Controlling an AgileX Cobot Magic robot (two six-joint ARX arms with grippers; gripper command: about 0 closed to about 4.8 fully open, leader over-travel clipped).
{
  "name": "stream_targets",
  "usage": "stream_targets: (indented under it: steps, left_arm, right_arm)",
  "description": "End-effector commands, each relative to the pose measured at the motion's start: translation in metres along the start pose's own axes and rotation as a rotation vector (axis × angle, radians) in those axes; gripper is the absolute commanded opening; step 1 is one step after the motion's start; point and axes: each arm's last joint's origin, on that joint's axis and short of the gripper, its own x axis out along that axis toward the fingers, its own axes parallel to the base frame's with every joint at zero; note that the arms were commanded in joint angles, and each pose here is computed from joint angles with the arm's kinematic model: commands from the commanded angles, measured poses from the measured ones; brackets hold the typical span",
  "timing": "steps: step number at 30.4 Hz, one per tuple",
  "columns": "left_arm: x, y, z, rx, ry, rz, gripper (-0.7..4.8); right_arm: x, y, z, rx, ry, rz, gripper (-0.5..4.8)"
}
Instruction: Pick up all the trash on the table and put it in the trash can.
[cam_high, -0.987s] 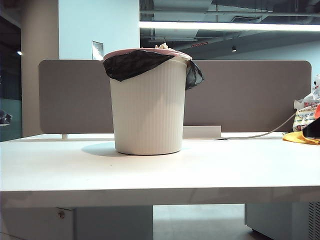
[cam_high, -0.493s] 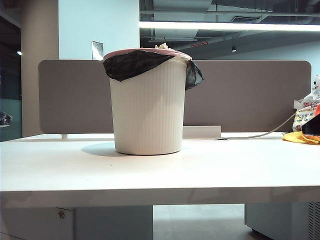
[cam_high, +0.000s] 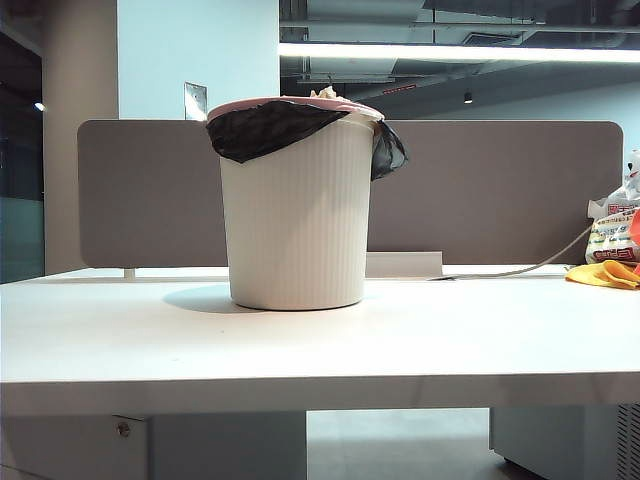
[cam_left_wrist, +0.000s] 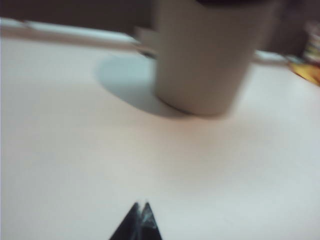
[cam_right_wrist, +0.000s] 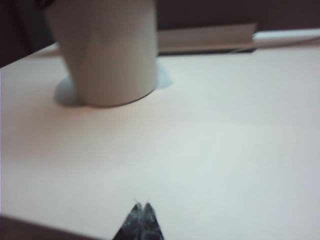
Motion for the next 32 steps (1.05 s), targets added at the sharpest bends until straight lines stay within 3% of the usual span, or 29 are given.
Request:
stream_targets:
  steps: [1, 7, 32]
  left_arm:
    - [-0.004, 0.011, 0.006, 0.004, -0.075, 0.111, -0.05]
    - [-0.008, 0.024, 0.009, -0.001, -0.109, 0.248, -0.05]
    - [-0.008, 0.024, 0.009, -0.001, -0.108, 0.244, -0.05]
  right_arm:
    - [-0.004, -0.007, 0.005, -0.005, -0.069, -0.071, 0.05]
    - [-0.009, -0.016, 0.01, -0.013, -0.135, -0.173, 0.05]
    - [-0.01, -0.018, 0.01, -0.012, -0.137, -0.194, 0.05]
